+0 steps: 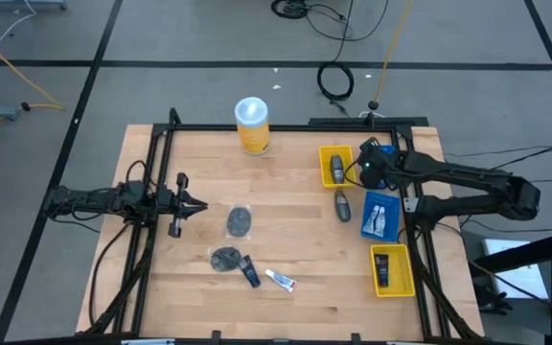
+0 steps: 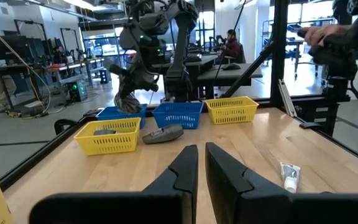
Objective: Pick & Place Travel size toiletries
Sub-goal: Put the top black hairbrush into the top blue basket
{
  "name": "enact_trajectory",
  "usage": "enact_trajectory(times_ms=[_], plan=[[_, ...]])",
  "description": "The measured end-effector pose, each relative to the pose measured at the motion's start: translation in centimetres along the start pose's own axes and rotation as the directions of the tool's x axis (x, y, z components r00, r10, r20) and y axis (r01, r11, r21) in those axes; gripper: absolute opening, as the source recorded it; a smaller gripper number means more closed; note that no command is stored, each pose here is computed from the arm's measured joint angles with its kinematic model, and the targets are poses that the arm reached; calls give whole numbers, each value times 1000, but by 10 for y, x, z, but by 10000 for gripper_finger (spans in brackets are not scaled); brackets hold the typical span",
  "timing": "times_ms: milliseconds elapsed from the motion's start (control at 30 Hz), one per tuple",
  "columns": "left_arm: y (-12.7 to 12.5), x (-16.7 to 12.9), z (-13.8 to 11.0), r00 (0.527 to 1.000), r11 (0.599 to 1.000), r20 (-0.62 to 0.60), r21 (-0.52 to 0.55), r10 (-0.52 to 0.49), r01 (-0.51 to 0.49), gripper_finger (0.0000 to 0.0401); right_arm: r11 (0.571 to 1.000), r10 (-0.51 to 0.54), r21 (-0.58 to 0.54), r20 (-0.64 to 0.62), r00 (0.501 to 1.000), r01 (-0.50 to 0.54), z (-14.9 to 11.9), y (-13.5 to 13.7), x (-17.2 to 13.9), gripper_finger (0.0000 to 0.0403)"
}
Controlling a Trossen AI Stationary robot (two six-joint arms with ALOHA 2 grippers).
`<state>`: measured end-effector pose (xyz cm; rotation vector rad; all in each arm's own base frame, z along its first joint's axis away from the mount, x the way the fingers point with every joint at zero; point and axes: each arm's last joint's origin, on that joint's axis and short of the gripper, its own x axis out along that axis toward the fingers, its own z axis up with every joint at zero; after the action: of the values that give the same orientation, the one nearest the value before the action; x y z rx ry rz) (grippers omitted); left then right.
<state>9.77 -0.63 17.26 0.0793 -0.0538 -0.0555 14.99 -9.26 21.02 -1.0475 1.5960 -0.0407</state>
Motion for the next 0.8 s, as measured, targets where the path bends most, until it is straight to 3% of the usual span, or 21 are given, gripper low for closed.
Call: enact_trajectory(times_ms=[233,500,800], plan=[[0,0,0,1000,1000,0,0,0,0,33,1000,5,-20,-21,1000,-6,-7,-1,8,0],[0,0,0,1000,1000,0,0,0,0,33,997,70,18,66,995,-71,-8,3,16,6],[0,0,0,1000,1000,0,0,0,0,33,998,19,55,-12,1000,-19,-7,17,34,67]])
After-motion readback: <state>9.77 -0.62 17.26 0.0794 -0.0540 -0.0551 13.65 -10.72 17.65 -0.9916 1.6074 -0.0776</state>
